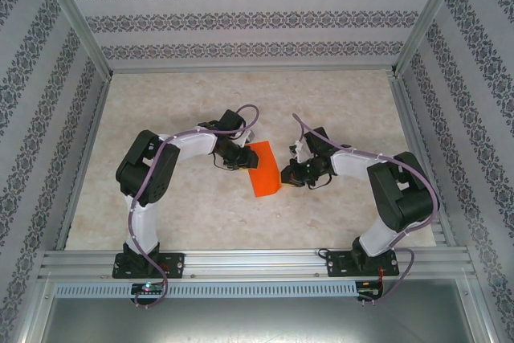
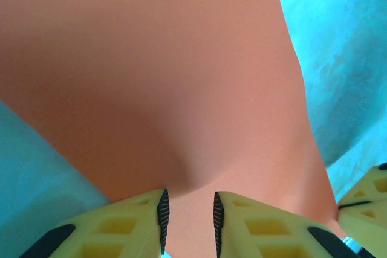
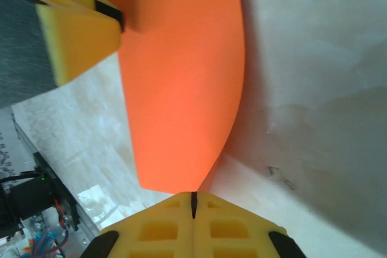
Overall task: Fold a paper plane with a square sheet of paper (pick it up from the middle)
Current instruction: Third fold the triangle at the center of the table.
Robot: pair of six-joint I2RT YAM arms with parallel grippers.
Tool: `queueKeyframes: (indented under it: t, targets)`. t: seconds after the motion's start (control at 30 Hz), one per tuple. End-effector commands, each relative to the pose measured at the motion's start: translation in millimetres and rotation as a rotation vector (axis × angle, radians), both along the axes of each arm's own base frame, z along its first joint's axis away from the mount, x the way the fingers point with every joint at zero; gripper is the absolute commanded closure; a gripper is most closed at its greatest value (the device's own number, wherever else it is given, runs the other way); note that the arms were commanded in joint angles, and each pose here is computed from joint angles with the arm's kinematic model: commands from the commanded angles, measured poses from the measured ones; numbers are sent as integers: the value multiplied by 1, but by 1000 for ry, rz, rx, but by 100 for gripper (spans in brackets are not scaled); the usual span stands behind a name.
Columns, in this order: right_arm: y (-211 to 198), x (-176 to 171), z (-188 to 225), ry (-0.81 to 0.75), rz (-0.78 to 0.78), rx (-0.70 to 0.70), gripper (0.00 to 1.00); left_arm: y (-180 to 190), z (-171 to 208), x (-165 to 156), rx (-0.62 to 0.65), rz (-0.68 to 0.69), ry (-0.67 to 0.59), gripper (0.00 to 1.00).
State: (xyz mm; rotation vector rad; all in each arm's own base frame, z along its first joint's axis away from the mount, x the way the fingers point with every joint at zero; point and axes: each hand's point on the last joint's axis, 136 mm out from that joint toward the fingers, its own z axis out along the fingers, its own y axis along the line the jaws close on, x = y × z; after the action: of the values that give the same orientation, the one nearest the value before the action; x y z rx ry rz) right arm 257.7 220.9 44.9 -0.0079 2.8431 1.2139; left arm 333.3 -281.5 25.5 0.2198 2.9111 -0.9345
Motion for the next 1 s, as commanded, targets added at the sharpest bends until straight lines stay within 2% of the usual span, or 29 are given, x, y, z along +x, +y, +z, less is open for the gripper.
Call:
queueKeyframes:
  t: [0.0, 0.3, 0.97]
  targets:
    - [11, 5, 16, -29, 7, 64, 100, 1, -6, -8, 27, -29, 21, 70]
    - [36, 22, 27, -45, 11, 135, 100, 0, -5, -10, 12, -36, 25, 70]
    - [53, 38, -1, -3, 8, 96, 100, -12, 7, -6, -50, -46, 18, 70]
